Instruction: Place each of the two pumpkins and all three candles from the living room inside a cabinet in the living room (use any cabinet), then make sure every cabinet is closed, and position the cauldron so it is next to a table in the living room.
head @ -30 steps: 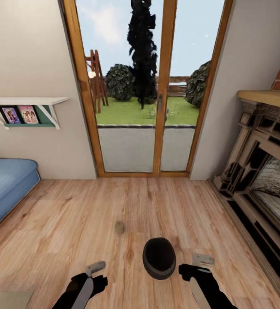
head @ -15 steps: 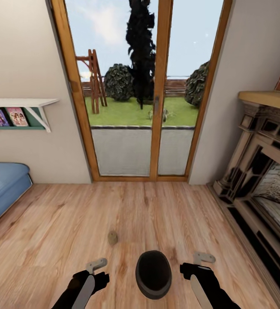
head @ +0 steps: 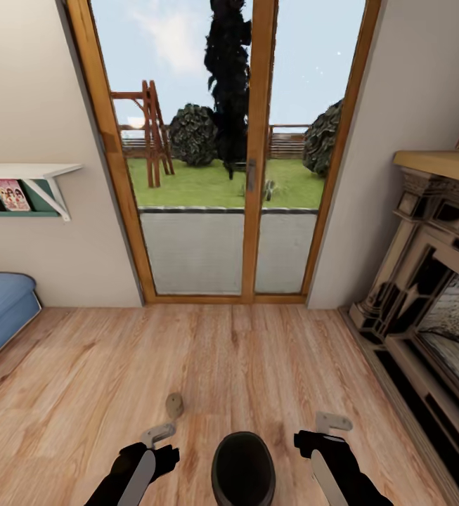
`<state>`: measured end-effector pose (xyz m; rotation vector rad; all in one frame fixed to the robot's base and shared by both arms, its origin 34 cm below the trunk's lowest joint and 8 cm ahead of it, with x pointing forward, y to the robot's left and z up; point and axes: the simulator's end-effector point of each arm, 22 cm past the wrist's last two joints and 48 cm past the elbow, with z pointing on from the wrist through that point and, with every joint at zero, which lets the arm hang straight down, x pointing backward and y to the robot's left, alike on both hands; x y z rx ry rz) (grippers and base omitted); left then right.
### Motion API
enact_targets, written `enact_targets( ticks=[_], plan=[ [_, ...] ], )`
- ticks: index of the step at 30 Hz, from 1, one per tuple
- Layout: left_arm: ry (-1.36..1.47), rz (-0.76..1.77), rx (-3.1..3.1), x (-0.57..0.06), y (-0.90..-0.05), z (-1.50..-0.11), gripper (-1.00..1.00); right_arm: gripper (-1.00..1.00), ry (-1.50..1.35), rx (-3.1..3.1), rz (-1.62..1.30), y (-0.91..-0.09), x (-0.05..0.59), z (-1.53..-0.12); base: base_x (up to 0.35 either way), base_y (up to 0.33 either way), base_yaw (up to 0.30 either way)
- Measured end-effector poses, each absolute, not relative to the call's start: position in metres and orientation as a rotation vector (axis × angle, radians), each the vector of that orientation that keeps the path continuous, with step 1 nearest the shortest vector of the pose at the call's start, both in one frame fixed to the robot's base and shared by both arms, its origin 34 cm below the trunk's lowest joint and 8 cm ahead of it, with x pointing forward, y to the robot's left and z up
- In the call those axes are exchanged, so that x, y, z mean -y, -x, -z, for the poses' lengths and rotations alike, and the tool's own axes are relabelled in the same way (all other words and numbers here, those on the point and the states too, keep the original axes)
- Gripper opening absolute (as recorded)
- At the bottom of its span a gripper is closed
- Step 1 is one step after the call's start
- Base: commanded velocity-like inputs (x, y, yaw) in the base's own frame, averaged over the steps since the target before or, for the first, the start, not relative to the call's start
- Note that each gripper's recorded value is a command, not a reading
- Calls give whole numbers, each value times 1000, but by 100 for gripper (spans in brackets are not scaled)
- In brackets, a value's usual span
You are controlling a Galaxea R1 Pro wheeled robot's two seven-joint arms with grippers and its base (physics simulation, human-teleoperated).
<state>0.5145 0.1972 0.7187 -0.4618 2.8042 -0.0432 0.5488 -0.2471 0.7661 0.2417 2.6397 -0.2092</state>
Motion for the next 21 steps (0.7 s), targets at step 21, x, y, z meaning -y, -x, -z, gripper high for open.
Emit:
enact_targets(
  ticks=[21],
  plan=[
    [462,49,-2791,-197,-519,-722,100,100,-240,-2646,210,-547,247,-764,64,-126,0]
  ],
)
